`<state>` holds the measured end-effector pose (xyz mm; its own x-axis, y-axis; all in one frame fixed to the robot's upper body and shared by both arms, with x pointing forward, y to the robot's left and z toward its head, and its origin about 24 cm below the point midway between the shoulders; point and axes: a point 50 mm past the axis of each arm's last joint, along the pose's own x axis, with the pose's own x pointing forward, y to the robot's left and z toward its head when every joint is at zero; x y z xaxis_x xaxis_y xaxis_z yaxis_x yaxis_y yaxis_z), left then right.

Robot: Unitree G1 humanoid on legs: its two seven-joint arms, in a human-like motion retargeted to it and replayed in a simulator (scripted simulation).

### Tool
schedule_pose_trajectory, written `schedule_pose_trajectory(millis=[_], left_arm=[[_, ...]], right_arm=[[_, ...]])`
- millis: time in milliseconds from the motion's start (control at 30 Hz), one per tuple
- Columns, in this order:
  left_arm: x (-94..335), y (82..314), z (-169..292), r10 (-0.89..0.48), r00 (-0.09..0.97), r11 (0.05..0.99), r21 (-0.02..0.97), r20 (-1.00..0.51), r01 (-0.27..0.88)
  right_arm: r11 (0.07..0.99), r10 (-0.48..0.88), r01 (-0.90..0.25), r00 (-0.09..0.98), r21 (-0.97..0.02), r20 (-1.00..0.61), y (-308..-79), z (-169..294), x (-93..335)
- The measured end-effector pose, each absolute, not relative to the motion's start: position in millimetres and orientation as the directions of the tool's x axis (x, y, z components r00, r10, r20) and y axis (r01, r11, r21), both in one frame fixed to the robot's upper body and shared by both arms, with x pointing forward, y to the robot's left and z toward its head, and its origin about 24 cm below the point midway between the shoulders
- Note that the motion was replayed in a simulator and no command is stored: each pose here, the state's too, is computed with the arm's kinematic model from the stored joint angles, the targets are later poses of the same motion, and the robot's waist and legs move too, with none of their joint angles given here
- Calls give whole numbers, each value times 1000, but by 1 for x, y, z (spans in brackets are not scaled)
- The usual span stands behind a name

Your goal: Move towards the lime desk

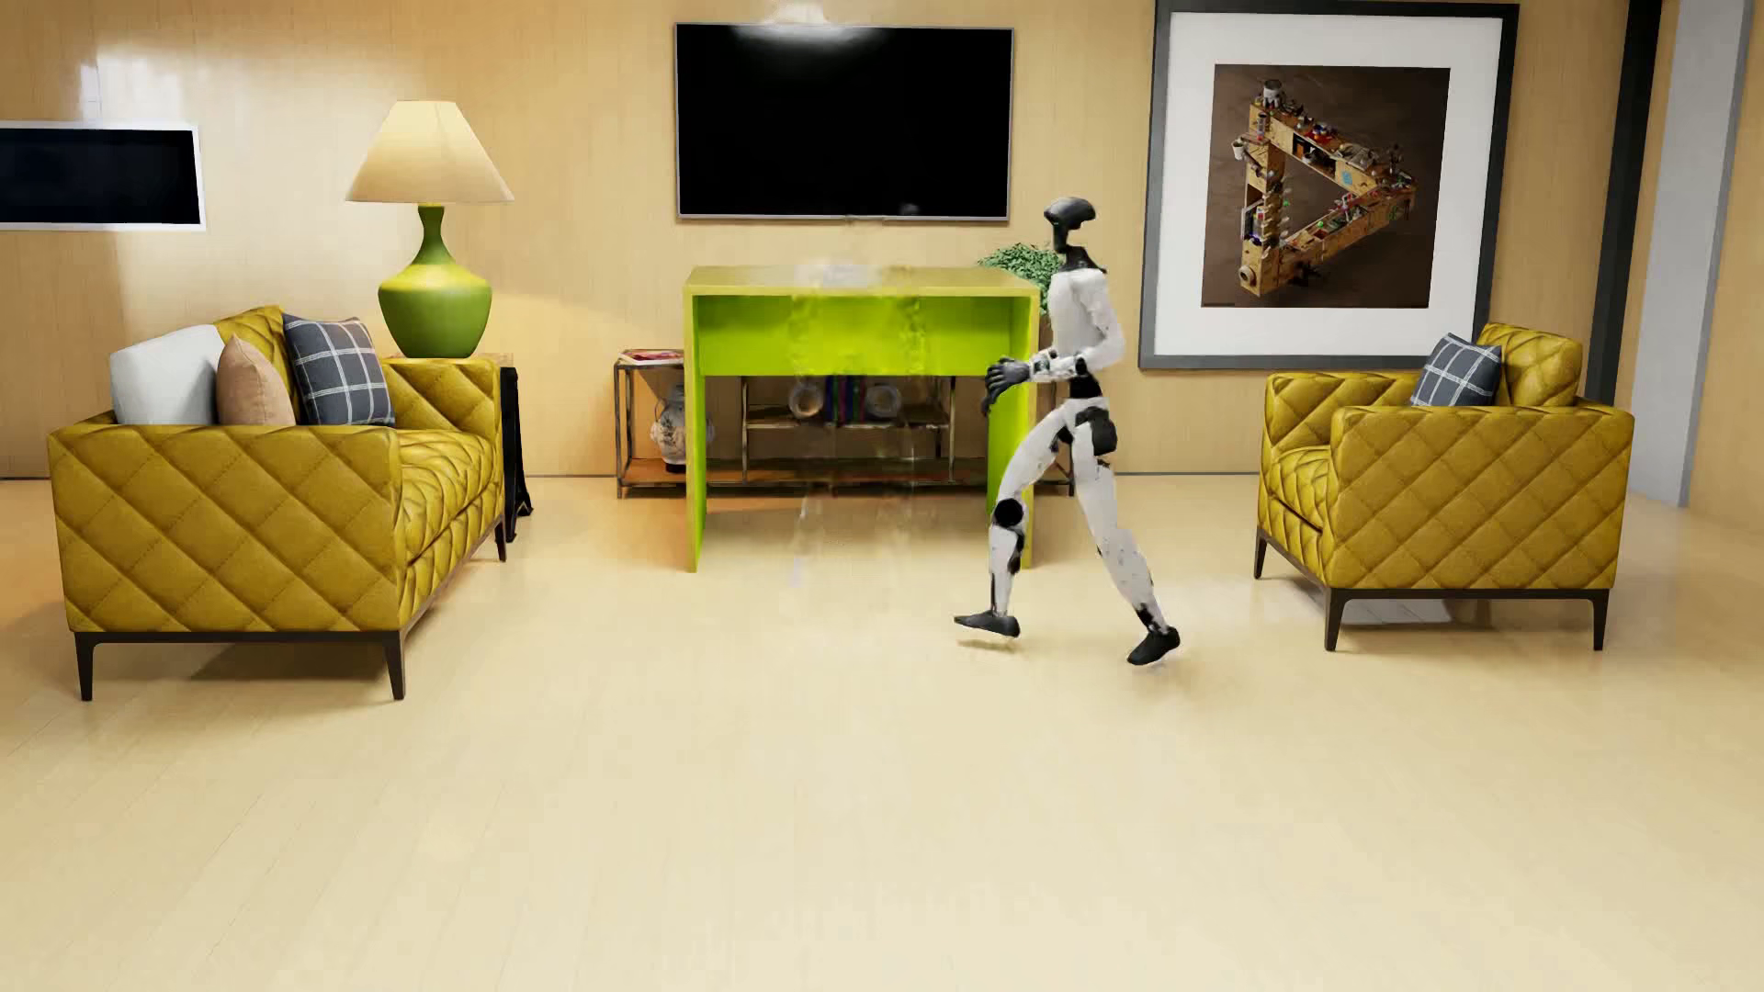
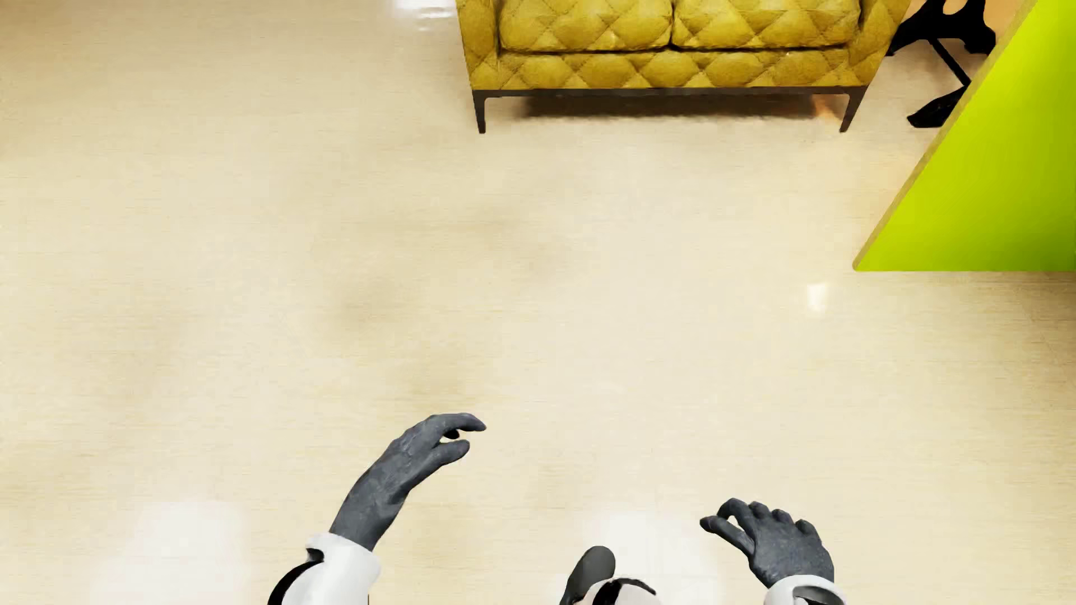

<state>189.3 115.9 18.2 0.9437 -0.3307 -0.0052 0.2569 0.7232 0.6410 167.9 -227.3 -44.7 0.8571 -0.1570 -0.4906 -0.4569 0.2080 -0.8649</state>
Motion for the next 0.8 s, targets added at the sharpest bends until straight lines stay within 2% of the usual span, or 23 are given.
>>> schedule_pose_trajectory(millis=[100, 133, 200, 267, 333, 400, 467, 500, 600, 633, 733, 800], left_arm=[[186, 129, 2, -279, 957, 598, 765, -80, 238], [182, 134, -6, -223, 968, 582, 781, -115, 227], [167, 139, -23, -111, 977, 620, 755, -184, 213], [150, 151, -34, -21, 967, 687, 699, -253, 198], [134, 167, -45, 42, 939, 715, 667, -341, 210], [124, 185, -49, 107, 915, 683, 698, -390, 217], [116, 199, -55, 185, 887, 674, 711, -423, 199], [113, 204, -61, 220, 869, 680, 708, -444, 190], [103, 209, -75, 258, 820, 706, 679, -511, 201], [106, 208, -80, 248, 812, 712, 668, -529, 218], [113, 201, -100, 233, 746, 750, 604, -623, 270], [117, 204, -113, 210, 691, 737, 576, -692, 353]], right_arm=[[401, -287, -376, 814, -835, -505, -239, -49, 138], [406, -308, -376, 802, -833, -512, -240, -51, 135], [320, -287, -425, 809, -847, -514, -236, -54, 145], [285, -177, -453, 841, -845, -510, -214, -54, 164], [353, -45, -469, 856, -809, -515, -183, -54, 180], [401, 64, -501, 850, -767, -522, -155, -58, 192], [414, 95, -512, 847, -753, -523, -140, -60, 197], [417, 82, -518, 840, -747, -537, -140, -64, 195], [433, -36, -571, 763, -698, -646, -156, -91, 173], [451, -100, -583, 720, -676, -687, -171, -100, 161], [569, -332, -539, 541, -621, -773, -216, -124, 122], [631, -432, -507, 399, -587, -809, -232, -136, 96]])
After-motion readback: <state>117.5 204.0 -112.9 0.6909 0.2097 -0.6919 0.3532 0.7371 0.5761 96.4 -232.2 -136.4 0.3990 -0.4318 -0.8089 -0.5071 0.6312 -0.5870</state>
